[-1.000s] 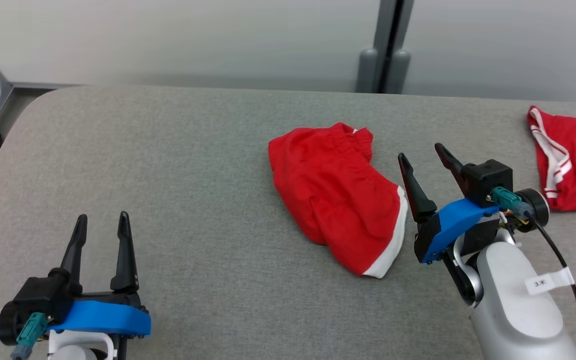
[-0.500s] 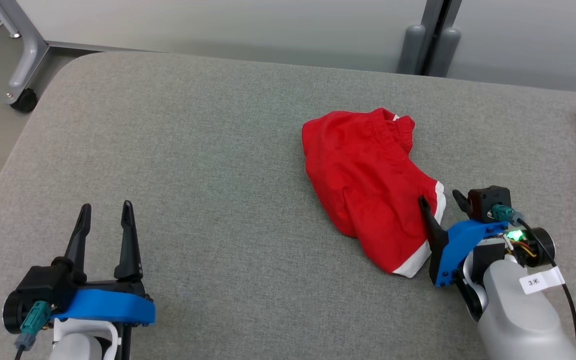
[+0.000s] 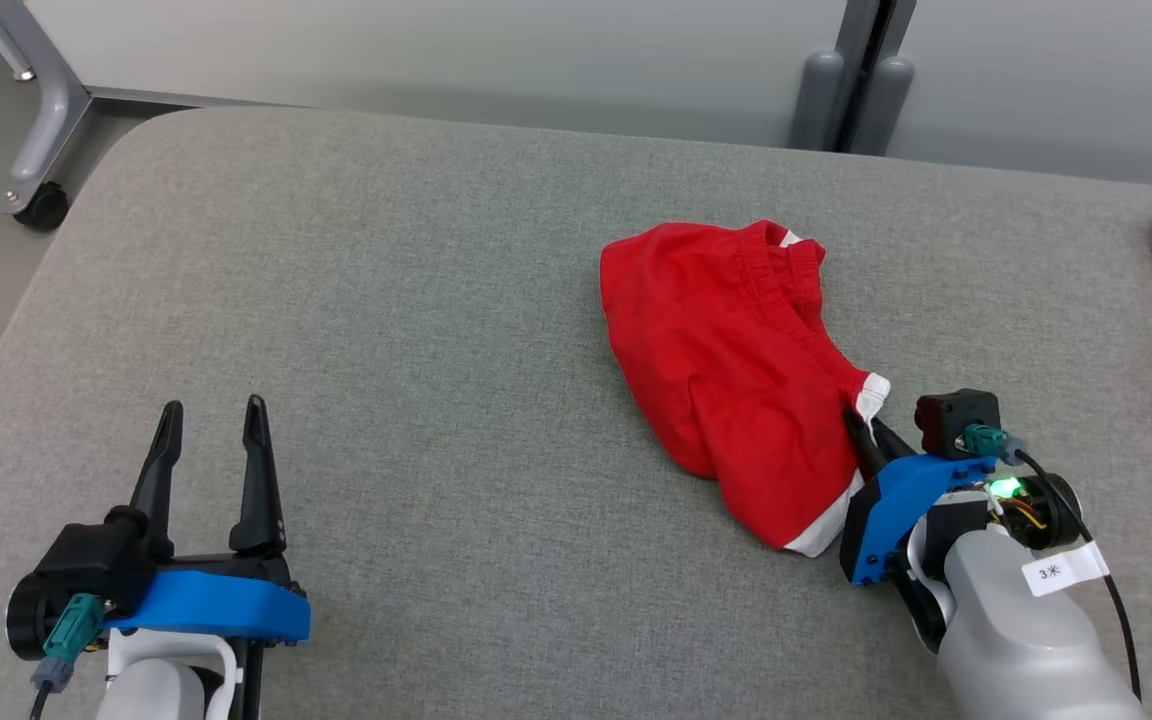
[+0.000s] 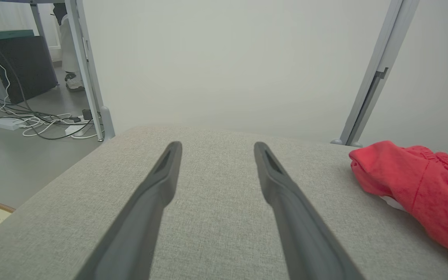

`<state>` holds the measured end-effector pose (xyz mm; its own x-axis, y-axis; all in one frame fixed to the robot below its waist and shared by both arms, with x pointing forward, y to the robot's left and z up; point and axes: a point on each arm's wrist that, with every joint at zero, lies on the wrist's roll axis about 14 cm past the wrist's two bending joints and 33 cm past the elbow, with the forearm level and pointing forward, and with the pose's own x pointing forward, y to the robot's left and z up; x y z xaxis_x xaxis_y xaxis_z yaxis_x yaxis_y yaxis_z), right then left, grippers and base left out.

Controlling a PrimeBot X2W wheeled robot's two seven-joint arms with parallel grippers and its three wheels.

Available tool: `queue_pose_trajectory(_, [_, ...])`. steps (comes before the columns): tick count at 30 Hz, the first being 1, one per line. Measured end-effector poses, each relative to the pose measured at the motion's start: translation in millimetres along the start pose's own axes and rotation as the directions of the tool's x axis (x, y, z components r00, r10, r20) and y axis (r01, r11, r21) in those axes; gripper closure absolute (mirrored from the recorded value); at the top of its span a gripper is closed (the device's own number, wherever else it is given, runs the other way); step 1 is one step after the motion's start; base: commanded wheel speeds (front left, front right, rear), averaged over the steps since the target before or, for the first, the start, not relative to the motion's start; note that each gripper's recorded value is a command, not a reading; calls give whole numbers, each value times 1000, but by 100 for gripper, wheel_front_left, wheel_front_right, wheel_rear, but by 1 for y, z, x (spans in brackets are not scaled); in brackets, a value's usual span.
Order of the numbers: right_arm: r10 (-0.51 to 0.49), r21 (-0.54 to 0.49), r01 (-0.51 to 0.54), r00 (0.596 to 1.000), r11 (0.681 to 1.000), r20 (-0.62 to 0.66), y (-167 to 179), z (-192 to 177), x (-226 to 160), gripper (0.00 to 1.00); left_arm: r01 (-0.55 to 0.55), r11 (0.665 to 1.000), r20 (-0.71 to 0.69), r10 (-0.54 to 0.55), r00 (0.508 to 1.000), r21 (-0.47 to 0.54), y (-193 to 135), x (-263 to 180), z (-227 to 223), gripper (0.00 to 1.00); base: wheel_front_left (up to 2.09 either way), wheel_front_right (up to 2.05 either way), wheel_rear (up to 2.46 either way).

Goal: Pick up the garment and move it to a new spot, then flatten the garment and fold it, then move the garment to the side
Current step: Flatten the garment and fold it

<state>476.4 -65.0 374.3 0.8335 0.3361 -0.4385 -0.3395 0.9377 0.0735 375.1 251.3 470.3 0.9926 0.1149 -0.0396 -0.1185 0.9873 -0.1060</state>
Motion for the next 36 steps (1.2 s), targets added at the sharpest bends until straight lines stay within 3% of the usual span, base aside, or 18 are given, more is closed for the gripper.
queue_pose_trajectory(5, [-57, 19, 56, 997, 998, 55, -22, 14, -7, 100, 16, 1000, 11, -16, 1000, 2, -5, 1, 4, 0, 0, 0, 0])
queue_pose_trajectory(12, [-236, 15, 237, 960, 971, 152, -104, 41, -39, 100, 43, 999, 16, -43, 999, -1, -14, -3, 4, 0, 0, 0, 0])
queue_pose_trajectory(16, [-257, 23, 259, 936, 966, 239, -112, 66, -49, 100, 56, 998, 24, -56, 998, 0, -18, -1, 7, 0, 0, 0, 0])
queue_pose_trajectory(22, [-166, -2, 178, 920, 984, 356, -71, 97, -52, 100, 73, 997, 32, -73, 997, -5, -24, -2, 9, 0, 0, 0, 0])
queue_pose_trajectory(28, [11, -45, 9, 915, 999, 404, 1, 107, -49, 100, 67, 998, 43, -67, 997, -5, -23, -7, 12, 0, 0, 0, 0])
queue_pose_trajectory(32, [142, -89, -116, 907, 989, 397, 48, 108, -48, 100, 47, 999, 42, -46, 998, -5, -17, -11, 12, 0, 0, 0, 0])
queue_pose_trajectory(36, [286, -107, -265, 888, 958, 360, 100, 98, -52, 100, 22, 1000, 43, -22, 999, -6, -9, -15, 13, 0, 0, 0, 0])
